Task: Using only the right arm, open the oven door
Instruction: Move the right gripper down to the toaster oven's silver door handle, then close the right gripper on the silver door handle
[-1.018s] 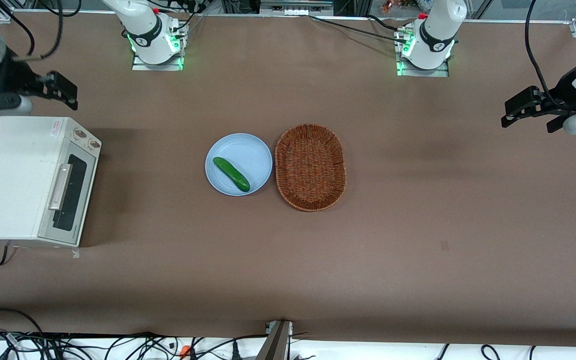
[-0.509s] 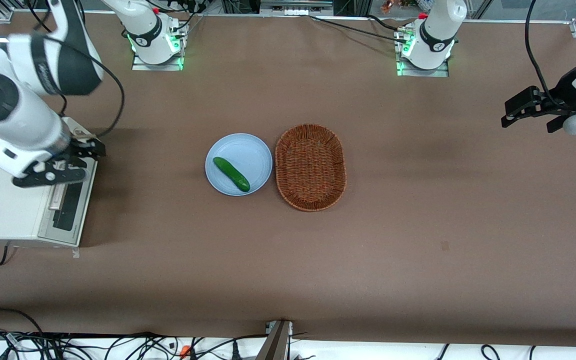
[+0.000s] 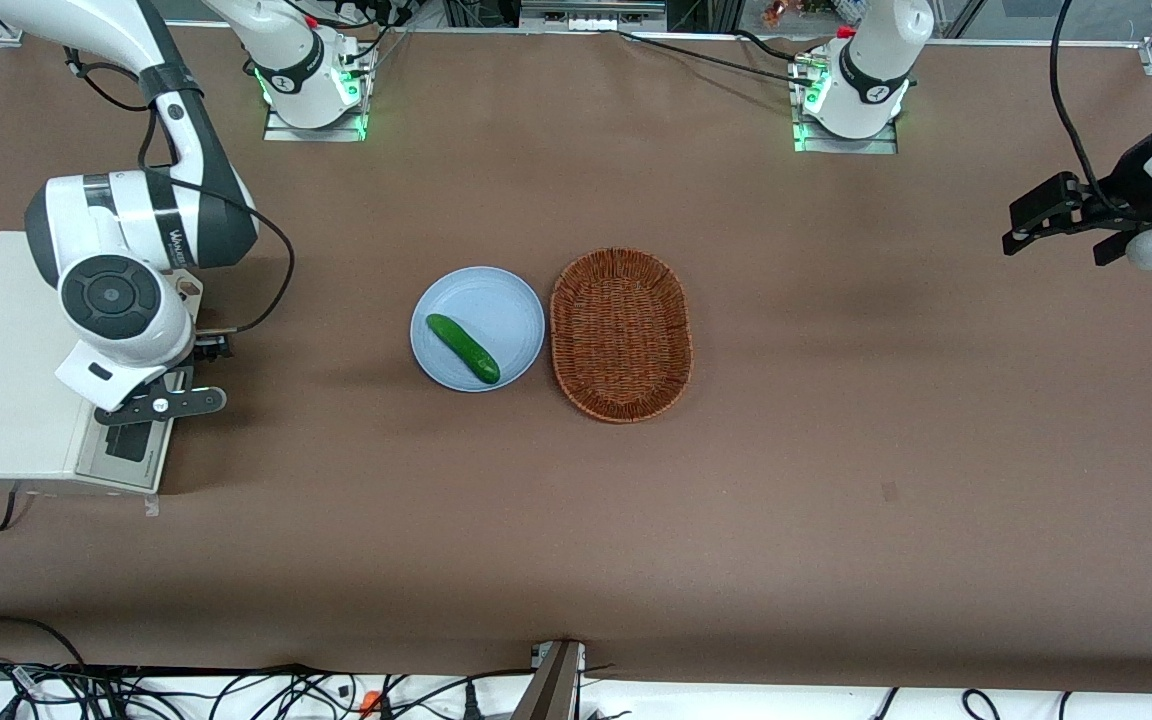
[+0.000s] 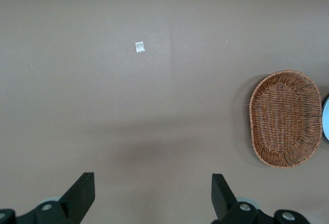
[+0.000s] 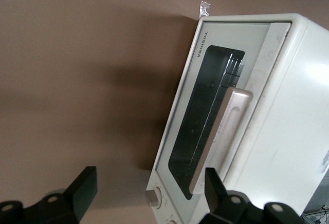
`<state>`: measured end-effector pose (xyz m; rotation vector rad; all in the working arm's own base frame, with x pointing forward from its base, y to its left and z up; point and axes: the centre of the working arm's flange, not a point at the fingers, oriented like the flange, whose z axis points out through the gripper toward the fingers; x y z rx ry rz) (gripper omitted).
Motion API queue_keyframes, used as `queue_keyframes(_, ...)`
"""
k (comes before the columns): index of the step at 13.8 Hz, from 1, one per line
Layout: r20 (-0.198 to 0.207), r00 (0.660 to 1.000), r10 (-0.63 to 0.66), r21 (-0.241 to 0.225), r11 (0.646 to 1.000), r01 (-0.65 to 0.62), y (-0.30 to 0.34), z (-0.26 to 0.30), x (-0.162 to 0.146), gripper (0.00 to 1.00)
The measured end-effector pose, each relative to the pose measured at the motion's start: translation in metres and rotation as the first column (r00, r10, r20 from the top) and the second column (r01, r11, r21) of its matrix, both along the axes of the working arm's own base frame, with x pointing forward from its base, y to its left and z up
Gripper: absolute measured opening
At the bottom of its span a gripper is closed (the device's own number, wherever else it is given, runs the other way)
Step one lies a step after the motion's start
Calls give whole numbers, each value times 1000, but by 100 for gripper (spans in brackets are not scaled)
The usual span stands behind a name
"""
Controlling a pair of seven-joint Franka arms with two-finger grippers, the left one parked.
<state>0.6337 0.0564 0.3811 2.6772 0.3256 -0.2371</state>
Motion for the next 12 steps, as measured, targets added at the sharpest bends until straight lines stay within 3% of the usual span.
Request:
queue_keyframes(1, -3, 1000, 6, 3, 1000, -6, -7, 2, 2, 74)
queue_keyframes(2, -7, 1000, 7, 5, 1000, -7, -17, 4, 3, 65)
queue_keyframes(3, -15, 1000, 13, 10, 1000, -13, -30, 6, 5, 64)
queue_keyframes(6, -22, 999, 43, 31, 999, -43, -70, 8, 9, 34)
queue_keyframes(7, -22, 999, 49, 35, 998, -48, -80, 8, 10, 34)
queue_keyframes(9, -23, 999, 49, 39, 998, -48, -86, 5, 10, 11)
queue_keyframes(12, -25, 998, 59, 46, 997, -58, -83, -4, 12, 2)
